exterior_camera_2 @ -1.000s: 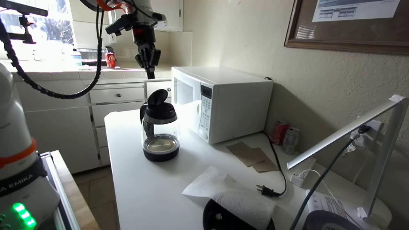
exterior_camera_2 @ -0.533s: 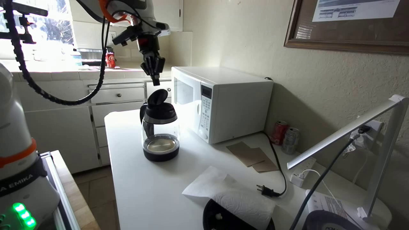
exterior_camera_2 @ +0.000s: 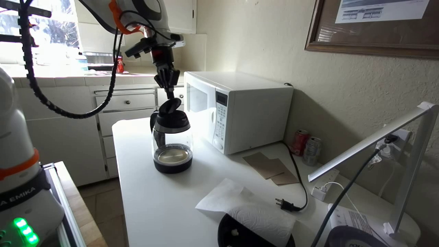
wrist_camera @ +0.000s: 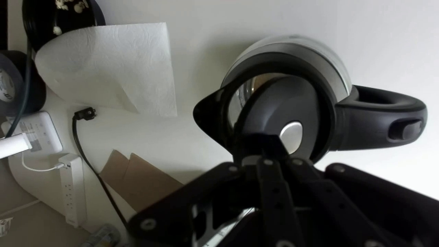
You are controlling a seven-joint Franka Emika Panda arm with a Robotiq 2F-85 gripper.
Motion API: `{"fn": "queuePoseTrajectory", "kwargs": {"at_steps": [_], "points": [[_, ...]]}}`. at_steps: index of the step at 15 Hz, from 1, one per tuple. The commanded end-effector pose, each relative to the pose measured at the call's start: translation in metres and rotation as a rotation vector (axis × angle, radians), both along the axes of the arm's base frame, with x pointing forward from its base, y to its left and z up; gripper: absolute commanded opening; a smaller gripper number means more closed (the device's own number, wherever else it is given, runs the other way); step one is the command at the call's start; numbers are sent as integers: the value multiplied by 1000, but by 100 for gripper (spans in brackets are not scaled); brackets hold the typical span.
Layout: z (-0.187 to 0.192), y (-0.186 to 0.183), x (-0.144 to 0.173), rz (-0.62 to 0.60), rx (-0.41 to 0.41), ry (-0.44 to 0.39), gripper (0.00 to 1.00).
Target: Close the kettle
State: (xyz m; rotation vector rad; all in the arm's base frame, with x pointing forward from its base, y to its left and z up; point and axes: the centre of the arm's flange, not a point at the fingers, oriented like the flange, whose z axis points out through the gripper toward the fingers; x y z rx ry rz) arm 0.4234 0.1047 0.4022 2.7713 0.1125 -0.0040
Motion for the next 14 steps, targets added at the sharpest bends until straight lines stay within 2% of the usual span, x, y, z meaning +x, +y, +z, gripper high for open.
{"fn": "queuePoseTrajectory", "kwargs": {"at_steps": [1,3,10,14], "points": [[-21,-8,4,-10,-23,-5,0],[-32,-13,4,-22,-5,-2,0],[-65,-46,8,-102,134,-37,0],[-58,-53,11,-133,173,-70,0]]}}
